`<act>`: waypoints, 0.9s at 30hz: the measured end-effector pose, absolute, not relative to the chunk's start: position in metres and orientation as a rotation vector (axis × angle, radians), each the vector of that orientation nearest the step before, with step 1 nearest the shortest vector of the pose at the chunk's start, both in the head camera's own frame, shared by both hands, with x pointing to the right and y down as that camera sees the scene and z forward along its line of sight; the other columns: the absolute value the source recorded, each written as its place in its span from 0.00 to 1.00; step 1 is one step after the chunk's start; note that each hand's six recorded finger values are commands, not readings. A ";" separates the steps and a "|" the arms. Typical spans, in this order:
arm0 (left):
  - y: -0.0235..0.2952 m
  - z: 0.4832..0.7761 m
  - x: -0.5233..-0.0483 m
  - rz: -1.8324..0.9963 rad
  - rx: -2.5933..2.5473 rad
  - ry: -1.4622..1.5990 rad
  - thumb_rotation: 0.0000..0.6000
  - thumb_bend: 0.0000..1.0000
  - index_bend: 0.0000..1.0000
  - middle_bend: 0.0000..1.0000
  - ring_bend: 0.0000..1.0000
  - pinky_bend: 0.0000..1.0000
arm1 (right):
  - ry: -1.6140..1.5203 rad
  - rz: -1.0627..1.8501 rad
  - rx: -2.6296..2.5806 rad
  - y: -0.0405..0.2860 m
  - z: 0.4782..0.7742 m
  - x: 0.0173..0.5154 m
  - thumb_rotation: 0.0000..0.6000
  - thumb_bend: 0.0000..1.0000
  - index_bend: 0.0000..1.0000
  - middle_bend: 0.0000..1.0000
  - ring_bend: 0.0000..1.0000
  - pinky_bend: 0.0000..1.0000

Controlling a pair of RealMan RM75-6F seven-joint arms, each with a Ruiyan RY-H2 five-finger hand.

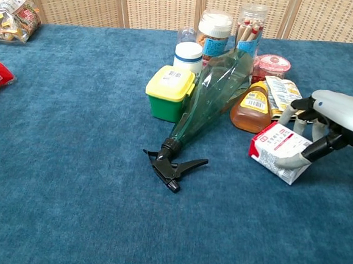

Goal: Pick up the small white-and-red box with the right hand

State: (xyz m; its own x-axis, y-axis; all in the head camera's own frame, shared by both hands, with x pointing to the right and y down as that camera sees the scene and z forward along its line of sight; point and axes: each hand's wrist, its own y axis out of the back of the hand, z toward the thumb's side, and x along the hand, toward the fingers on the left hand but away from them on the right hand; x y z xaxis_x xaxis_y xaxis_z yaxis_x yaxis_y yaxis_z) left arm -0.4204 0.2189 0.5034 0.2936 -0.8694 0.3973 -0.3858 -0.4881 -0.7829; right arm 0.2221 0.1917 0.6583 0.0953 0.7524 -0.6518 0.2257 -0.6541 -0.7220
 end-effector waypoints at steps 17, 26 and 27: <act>0.221 0.507 -0.417 -1.132 -2.025 1.105 1.00 0.24 0.31 0.20 0.00 0.00 | -1.267 1.475 -2.035 0.157 0.607 0.266 1.00 0.00 0.37 0.77 0.96 1.00; 0.222 0.504 -0.418 -1.128 -2.020 1.111 1.00 0.24 0.31 0.20 0.00 0.00 | -1.470 1.271 -2.161 0.125 0.557 0.271 1.00 0.00 0.37 0.77 0.96 1.00; 0.222 0.505 -0.419 -1.128 -2.020 1.113 1.00 0.24 0.31 0.20 0.00 0.00 | -1.482 1.252 -2.169 0.122 0.552 0.271 1.00 0.00 0.37 0.77 0.96 1.00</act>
